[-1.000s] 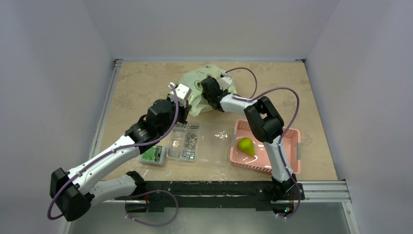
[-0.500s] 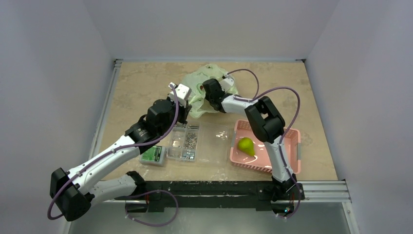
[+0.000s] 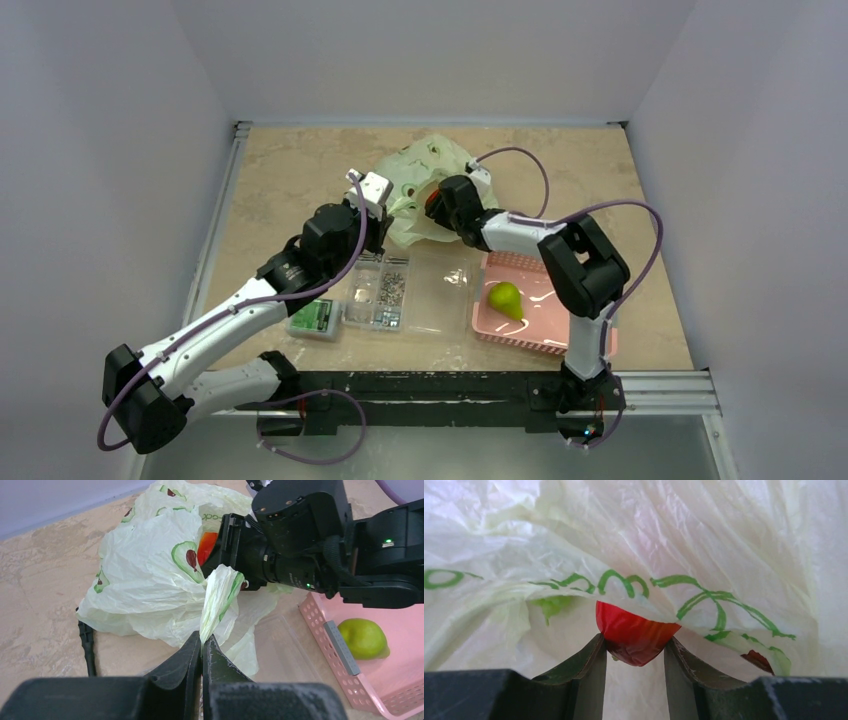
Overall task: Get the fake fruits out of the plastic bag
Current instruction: Take out the fake fruit from the plastic bag.
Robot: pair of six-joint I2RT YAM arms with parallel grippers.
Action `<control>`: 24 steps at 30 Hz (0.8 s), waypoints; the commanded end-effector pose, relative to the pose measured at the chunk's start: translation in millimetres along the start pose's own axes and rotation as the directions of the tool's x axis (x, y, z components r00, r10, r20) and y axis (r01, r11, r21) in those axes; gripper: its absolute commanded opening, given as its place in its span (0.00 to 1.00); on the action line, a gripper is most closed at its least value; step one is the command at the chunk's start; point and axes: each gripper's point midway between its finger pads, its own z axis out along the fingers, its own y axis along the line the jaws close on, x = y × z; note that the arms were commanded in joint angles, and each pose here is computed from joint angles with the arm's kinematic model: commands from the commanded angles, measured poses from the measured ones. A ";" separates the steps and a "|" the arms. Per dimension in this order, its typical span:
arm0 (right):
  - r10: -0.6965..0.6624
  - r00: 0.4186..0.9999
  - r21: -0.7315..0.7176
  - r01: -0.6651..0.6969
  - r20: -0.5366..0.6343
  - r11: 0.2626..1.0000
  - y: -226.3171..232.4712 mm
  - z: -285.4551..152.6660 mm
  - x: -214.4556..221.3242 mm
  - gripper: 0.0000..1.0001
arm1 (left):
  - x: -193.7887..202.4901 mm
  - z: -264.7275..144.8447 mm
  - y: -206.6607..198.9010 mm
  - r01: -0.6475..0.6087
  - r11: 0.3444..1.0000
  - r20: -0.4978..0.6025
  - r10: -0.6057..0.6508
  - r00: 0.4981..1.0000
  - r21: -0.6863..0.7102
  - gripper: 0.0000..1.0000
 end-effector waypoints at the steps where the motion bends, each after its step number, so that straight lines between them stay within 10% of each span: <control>1: -0.063 0.998 -0.149 0.060 -0.018 0.987 23.1 -28.6 -5.7 0.00 | -26.9 -3.3 1.2 0.008 1.000 0.065 -0.007 0.998 -0.004 0.00; 24: -0.279 0.957 -0.392 0.229 -0.077 0.891 39.4 -148.7 -17.2 0.00 | -22.4 0.9 2.2 -0.003 1.000 0.048 0.004 0.999 -0.012 0.00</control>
